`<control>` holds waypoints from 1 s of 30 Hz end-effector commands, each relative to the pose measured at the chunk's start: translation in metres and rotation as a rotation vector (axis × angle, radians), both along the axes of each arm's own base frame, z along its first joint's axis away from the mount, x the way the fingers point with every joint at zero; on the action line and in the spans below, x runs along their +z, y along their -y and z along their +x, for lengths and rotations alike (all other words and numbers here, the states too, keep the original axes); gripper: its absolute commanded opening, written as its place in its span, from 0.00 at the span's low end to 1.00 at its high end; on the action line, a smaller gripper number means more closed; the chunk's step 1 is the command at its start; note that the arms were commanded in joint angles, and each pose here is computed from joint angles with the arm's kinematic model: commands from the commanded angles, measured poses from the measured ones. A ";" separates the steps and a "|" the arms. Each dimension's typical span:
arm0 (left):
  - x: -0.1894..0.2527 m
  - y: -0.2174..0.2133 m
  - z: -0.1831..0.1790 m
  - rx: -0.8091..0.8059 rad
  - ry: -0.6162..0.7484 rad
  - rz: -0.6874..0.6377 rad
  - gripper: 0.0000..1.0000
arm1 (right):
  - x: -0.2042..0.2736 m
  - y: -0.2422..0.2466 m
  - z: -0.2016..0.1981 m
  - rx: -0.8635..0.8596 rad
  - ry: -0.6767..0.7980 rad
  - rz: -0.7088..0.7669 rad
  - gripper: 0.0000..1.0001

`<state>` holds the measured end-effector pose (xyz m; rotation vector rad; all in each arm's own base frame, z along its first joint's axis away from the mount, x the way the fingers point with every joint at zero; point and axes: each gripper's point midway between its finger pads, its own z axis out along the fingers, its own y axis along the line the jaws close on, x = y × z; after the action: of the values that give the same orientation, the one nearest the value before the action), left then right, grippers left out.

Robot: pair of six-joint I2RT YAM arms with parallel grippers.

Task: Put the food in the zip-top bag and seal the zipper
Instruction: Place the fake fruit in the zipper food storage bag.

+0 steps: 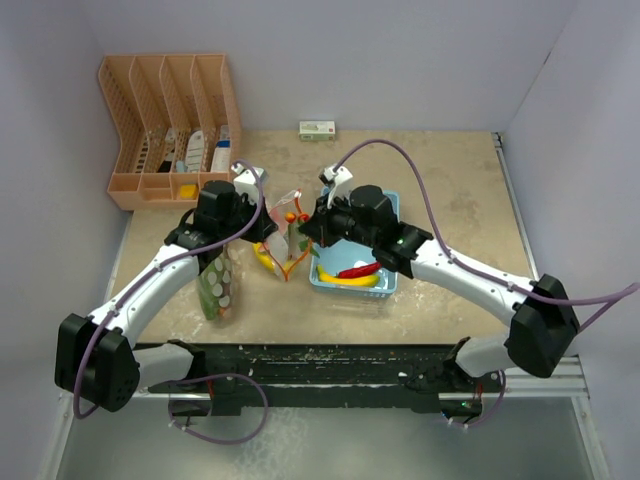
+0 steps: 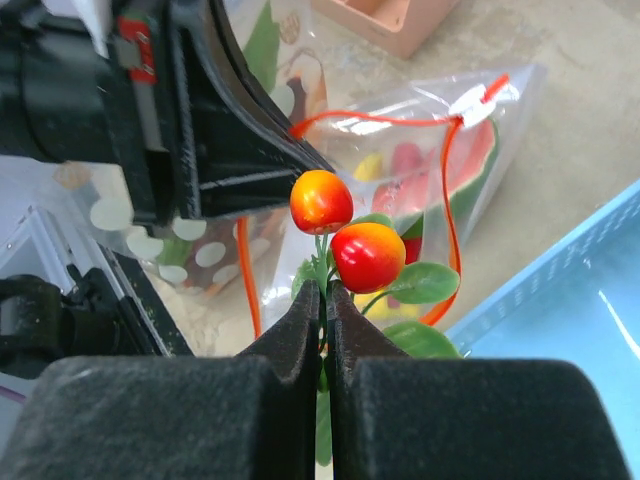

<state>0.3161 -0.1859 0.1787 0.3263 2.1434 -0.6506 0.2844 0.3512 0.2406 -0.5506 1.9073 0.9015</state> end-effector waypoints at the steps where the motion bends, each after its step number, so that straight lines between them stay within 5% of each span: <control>1: 0.025 0.006 0.009 -0.013 0.076 -0.042 0.00 | 0.015 -0.006 -0.004 0.025 0.017 0.098 0.00; 11: 0.029 0.008 0.008 -0.025 0.080 -0.052 0.00 | -0.015 -0.043 0.021 0.039 -0.045 0.089 0.02; 15: 0.029 0.010 0.008 -0.031 0.079 -0.061 0.00 | -0.026 -0.042 0.029 -0.007 -0.064 0.062 0.45; 17: 0.027 0.010 0.007 -0.033 0.076 -0.059 0.00 | -0.022 -0.038 0.028 -0.019 -0.047 0.058 0.58; 24: 0.027 0.010 0.007 -0.032 0.075 -0.058 0.00 | 0.009 -0.003 0.013 -0.093 -0.007 0.037 0.65; 30: 0.029 0.010 0.006 -0.038 0.079 -0.058 0.00 | -0.035 0.058 0.006 -0.320 -0.161 -0.199 0.75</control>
<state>0.3133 -0.1894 0.1795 0.3423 2.1422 -0.6780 0.2943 0.3386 0.2453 -0.3916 1.9562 0.8312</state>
